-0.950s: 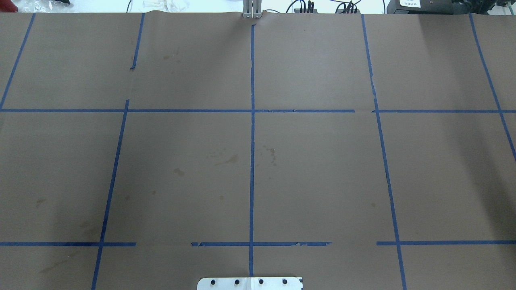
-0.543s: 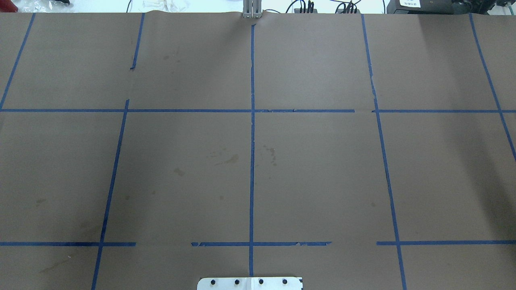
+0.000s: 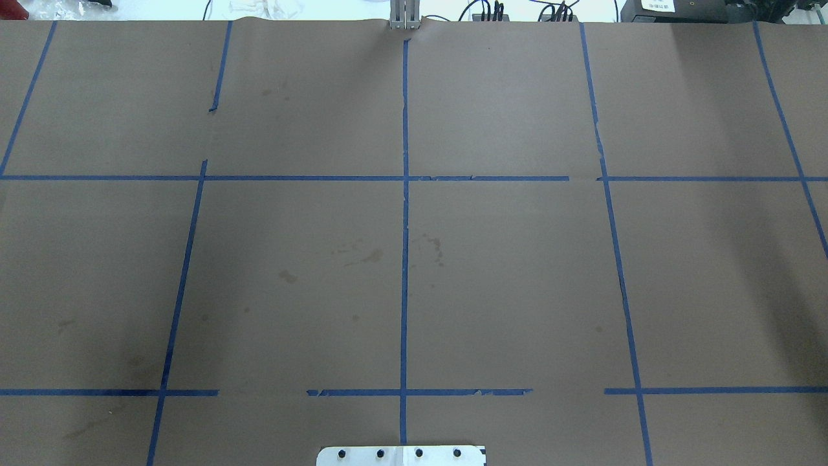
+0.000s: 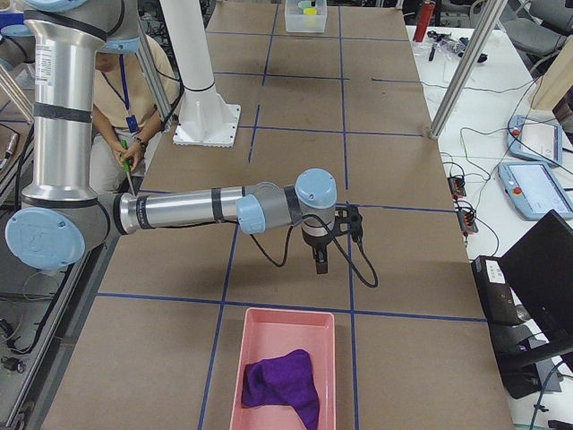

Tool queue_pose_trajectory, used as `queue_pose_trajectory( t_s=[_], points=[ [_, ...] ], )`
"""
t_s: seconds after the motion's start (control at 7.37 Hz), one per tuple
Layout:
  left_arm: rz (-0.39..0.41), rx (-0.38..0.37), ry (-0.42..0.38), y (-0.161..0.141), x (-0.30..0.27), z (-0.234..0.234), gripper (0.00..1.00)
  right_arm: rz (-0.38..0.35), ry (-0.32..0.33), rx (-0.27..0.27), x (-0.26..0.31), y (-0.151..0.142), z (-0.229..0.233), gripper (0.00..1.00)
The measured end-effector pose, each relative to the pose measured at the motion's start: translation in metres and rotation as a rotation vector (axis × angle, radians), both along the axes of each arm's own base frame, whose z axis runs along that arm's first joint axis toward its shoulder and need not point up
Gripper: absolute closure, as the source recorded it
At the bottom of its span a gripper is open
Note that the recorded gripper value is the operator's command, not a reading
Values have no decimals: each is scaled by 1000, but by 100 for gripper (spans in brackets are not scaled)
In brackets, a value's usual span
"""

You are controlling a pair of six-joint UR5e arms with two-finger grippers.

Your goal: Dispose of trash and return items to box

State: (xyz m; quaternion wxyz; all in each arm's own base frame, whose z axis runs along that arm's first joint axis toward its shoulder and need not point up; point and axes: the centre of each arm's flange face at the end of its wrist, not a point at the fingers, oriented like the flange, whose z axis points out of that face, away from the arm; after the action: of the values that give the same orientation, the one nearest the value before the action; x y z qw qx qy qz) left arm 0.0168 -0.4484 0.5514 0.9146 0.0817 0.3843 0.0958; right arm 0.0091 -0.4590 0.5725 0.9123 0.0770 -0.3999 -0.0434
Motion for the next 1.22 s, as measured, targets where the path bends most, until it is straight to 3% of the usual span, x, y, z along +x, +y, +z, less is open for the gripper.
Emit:
queue_pose_trajectory(
  t_s=[0.41, 1.22],
  points=[
    [-6, 15, 1, -23, -9, 6, 0, -20, 0, 12, -6, 7, -5, 0],
    [-24, 4, 2, -21, -19, 12, 0, -107, 14, -13, -38, 15, -25, 0]
  ],
)
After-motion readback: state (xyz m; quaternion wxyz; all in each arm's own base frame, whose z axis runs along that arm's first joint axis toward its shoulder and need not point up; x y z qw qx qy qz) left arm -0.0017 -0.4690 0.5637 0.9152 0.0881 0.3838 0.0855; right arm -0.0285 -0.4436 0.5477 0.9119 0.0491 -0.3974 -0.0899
